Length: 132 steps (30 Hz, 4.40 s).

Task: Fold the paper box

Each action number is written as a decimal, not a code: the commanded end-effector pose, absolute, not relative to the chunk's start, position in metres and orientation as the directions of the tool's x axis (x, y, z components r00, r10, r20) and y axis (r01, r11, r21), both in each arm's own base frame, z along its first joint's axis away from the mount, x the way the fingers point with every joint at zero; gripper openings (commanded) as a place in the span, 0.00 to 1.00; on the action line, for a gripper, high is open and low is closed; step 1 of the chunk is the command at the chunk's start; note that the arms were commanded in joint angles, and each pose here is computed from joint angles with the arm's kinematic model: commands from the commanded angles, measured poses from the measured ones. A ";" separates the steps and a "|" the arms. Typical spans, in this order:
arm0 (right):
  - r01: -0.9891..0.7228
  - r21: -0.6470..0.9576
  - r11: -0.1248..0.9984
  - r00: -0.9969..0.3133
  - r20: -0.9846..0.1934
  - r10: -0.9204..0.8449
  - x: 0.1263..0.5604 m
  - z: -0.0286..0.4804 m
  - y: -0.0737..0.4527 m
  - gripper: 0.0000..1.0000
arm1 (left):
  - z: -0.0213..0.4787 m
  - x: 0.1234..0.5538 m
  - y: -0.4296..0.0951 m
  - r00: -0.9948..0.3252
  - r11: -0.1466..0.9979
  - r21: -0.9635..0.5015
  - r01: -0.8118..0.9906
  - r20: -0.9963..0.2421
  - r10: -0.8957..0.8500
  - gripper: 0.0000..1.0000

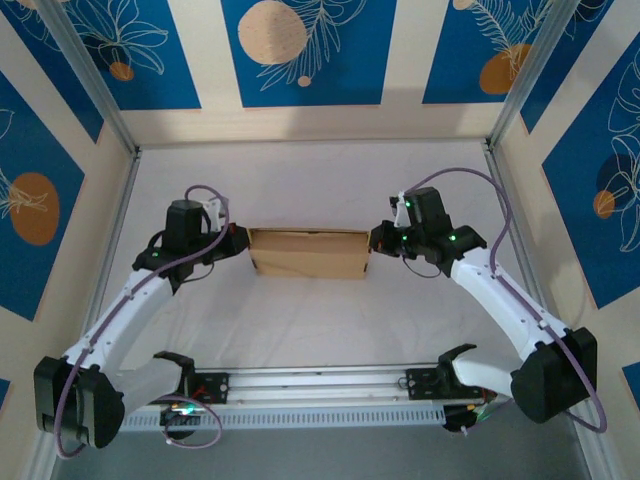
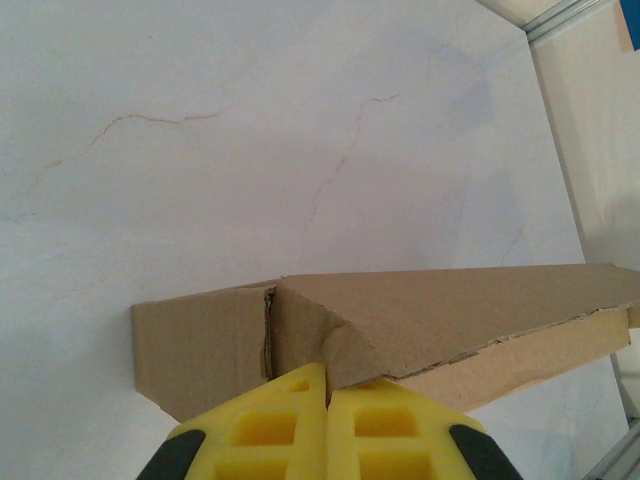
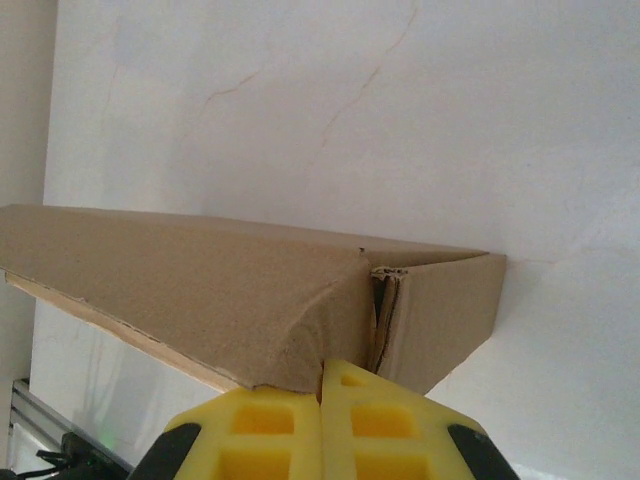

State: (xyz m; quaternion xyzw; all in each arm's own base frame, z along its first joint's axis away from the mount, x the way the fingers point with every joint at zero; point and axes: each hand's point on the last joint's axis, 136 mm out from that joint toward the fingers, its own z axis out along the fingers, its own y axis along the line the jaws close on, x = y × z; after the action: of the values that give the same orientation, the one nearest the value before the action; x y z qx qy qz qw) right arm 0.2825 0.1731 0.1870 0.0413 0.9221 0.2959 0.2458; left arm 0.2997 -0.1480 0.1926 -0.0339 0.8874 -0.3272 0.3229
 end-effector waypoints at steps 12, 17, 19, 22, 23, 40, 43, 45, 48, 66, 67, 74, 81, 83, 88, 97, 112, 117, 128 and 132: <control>0.069 0.350 0.934 -0.887 -0.407 0.218 0.275 0.138 0.133 0.03 | 0.187 0.284 -0.127 -0.806 0.818 -0.572 0.058 -0.510 -0.300 0.39; 0.060 0.344 0.937 -0.883 -0.420 0.211 0.276 0.142 0.133 0.03 | 0.222 0.281 -0.135 -0.774 0.771 -0.625 0.119 -0.545 -0.323 0.36; 0.059 0.339 0.939 -0.883 -0.422 0.208 0.276 0.142 0.133 0.03 | 0.232 0.280 -0.137 -0.764 0.754 -0.642 0.139 -0.554 -0.331 0.34; 0.055 0.336 0.940 -0.883 -0.423 0.203 0.275 0.142 0.134 0.03 | 0.238 0.282 -0.141 -0.758 0.730 -0.669 0.142 -0.547 -0.354 0.32; 0.051 0.336 0.941 -0.883 -0.424 0.200 0.275 0.143 0.134 0.03 | 0.237 0.283 -0.141 -0.760 0.724 -0.677 0.135 -0.539 -0.363 0.32; -0.001 0.330 0.944 -0.870 -0.466 0.162 0.271 0.158 0.150 0.04 | 0.264 0.308 -0.145 -0.724 0.668 -0.736 0.105 -0.517 -0.456 0.51; -0.005 0.326 0.945 -0.872 -0.465 0.155 0.270 0.158 0.153 0.04 | 0.264 0.313 -0.149 -0.735 0.658 -0.746 0.101 -0.501 -0.456 0.51; -0.004 0.325 0.946 -0.871 -0.466 0.157 0.270 0.159 0.153 0.04 | 0.261 0.315 -0.154 -0.749 0.631 -0.771 0.089 -0.469 -0.468 0.51; -0.003 0.322 0.947 -0.869 -0.470 0.157 0.270 0.161 0.154 0.04 | 0.256 0.313 -0.161 -0.769 0.591 -0.803 0.076 -0.424 -0.477 0.51; 0.015 0.273 0.962 -0.861 -0.485 0.151 0.269 0.157 0.159 0.04 | 0.200 0.282 -0.161 -0.790 0.668 -0.744 -0.011 -0.403 -0.463 0.33; 0.016 0.270 0.963 -0.861 -0.486 0.151 0.269 0.157 0.159 0.04 | 0.198 0.282 -0.163 -0.791 0.673 -0.740 -0.008 -0.406 -0.457 0.32; 0.013 0.255 0.967 -0.863 -0.486 0.140 0.268 0.155 0.158 0.04 | 0.184 0.278 -0.171 -0.804 0.691 -0.723 0.000 -0.411 -0.429 0.28; 0.003 0.256 0.967 -0.871 -0.475 0.129 0.264 0.153 0.159 0.05 | 0.168 0.274 -0.167 -0.812 0.715 -0.699 -0.020 -0.406 -0.419 0.25; 0.002 0.255 0.967 -0.872 -0.473 0.126 0.262 0.152 0.158 0.09 | 0.159 0.271 -0.163 -0.813 0.724 -0.689 -0.037 -0.400 -0.422 0.24; -0.032 0.279 0.960 -0.876 -0.470 0.107 0.258 0.155 0.162 0.20 | 0.150 0.266 -0.158 -0.808 0.725 -0.686 -0.059 -0.394 -0.439 0.22; -0.106 0.353 0.930 -0.882 -0.465 0.076 0.251 0.182 0.166 0.54 | 0.154 0.272 -0.160 -0.808 0.737 -0.674 -0.050 -0.406 -0.426 0.22; 0.005 0.710 0.704 -0.899 -0.306 0.314 0.254 0.221 0.156 0.49 | 0.160 0.276 -0.159 -0.803 0.750 -0.660 -0.045 -0.423 -0.420 0.22; 0.128 0.725 0.677 -0.920 -0.167 0.353 0.267 0.203 0.160 0.52 | 0.163 0.275 -0.158 -0.802 0.752 -0.658 -0.039 -0.428 -0.417 0.22; 0.161 0.684 0.712 -0.920 -0.157 0.358 0.275 0.180 0.162 0.36 | 0.159 0.277 -0.160 -0.810 0.760 -0.649 -0.032 -0.429 -0.400 0.22; 0.215 0.641 0.737 -0.921 -0.119 0.372 0.269 0.152 0.156 0.33 | 0.152 0.277 -0.159 -0.815 0.763 -0.645 -0.040 -0.421 -0.398 0.21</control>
State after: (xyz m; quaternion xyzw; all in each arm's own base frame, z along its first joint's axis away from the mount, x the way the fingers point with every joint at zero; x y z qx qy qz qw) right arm 0.2771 0.1604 0.1786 0.1409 0.9131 0.3523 0.1492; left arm 0.2870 -0.1659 0.1814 -0.1189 0.8703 -0.3606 0.3138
